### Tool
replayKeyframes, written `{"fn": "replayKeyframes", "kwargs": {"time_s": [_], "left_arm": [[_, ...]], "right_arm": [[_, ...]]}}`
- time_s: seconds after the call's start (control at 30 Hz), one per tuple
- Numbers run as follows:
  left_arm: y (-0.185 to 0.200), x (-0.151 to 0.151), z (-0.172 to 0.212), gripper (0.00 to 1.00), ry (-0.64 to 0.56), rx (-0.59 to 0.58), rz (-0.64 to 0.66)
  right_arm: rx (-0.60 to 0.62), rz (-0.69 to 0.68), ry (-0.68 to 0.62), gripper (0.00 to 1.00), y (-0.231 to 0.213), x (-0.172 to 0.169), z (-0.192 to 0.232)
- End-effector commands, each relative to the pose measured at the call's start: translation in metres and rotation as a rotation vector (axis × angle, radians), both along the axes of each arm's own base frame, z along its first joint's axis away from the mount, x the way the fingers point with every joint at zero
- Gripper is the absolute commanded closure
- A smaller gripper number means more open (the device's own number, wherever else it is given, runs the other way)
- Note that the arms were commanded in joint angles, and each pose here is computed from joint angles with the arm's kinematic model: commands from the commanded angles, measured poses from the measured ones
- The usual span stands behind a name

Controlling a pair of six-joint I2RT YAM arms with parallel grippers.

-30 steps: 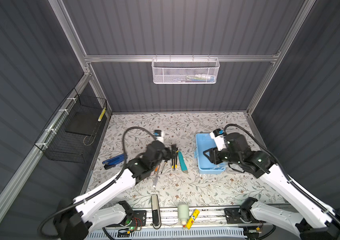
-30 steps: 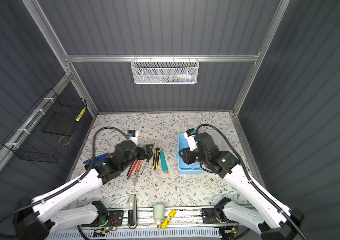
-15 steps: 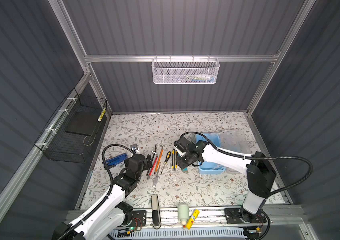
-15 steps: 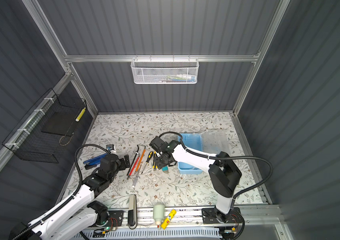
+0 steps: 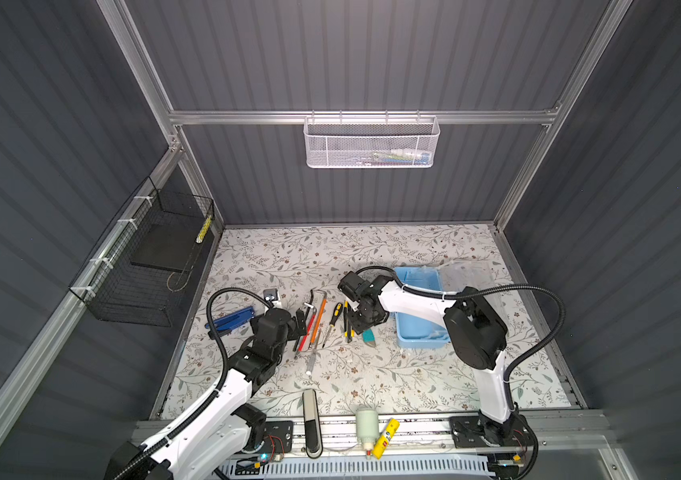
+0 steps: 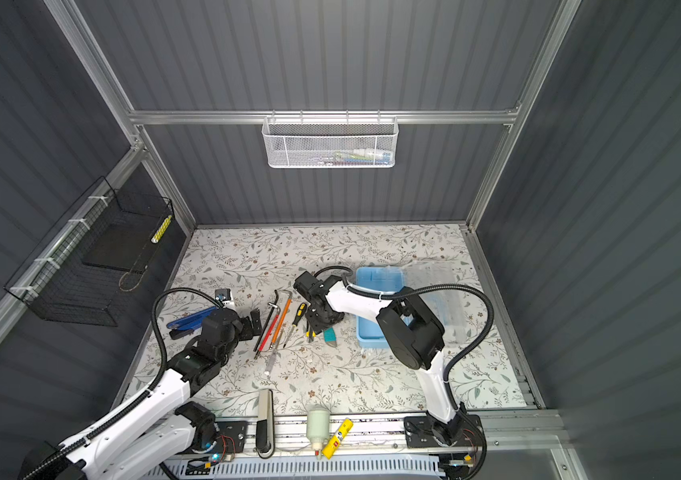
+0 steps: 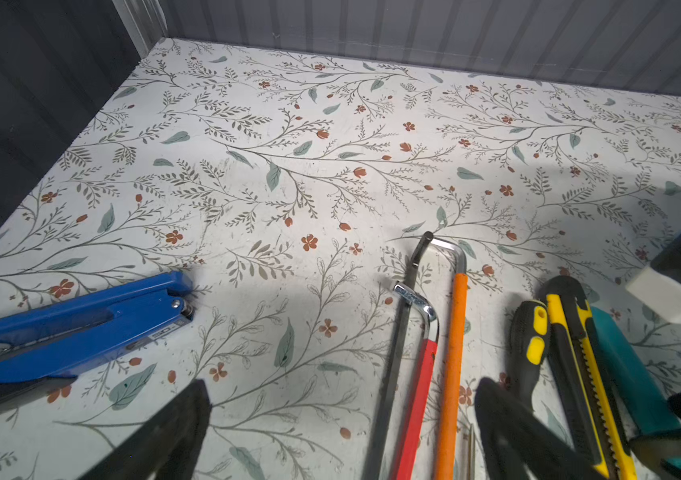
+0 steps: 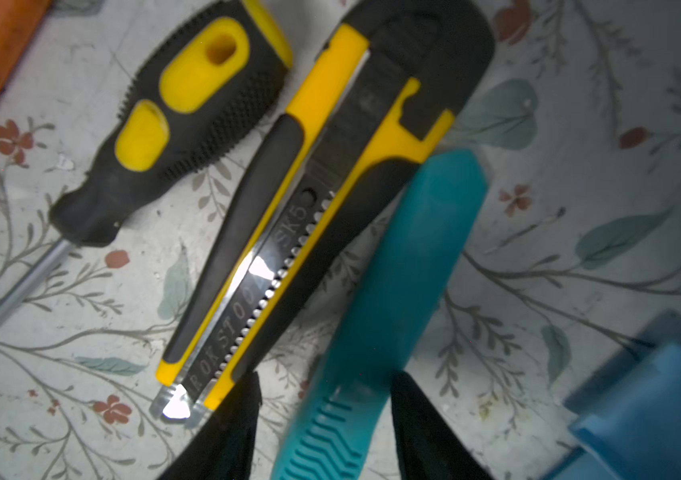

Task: Pack the tool kit
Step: 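Grasp the teal scraper with the right gripper, then carry the teal scraper into the blue box and release it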

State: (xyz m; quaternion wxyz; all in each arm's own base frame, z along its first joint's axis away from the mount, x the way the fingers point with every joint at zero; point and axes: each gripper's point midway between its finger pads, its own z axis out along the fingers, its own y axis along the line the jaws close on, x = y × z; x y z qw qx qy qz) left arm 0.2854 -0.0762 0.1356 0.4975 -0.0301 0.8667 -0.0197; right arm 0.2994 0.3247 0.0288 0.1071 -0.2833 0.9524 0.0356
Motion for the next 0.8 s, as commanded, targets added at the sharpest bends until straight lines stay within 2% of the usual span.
{"fn": "replayKeyframes", "kwargs": {"time_s": [0.0, 0.3, 0.4, 0.53, 0.63, 0.77], "left_arm": [[0.000, 0.001, -0.001, 0.01, -0.001, 0.014, -0.009], [0.000, 0.002, -0.002, 0.01, 0.006, 0.017, -0.006], [-0.002, 0.001, -0.001, 0.00, -0.002, 0.011, -0.023], [0.002, -0.002, 0.001, 0.01, -0.017, 0.004, -0.010], [0.004, -0.002, 0.001, 0.01, -0.017, 0.006, 0.005], [0.001, 0.001, -0.001, 0.01, -0.001, 0.014, -0.003]], "right_arm": [[-0.051, -0.030, -0.004, 0.47, -0.016, 0.002, -0.007], [-0.064, -0.052, 0.027, 0.51, -0.025, -0.006, -0.020], [-0.060, -0.046, 0.024, 0.55, -0.024, -0.004, -0.021], [-0.036, -0.051, 0.020, 0.66, -0.018, -0.003, -0.014], [-0.050, -0.084, 0.007, 0.68, -0.023, 0.003, -0.002], [0.008, -0.150, -0.023, 0.75, -0.025, 0.013, 0.017]]}}
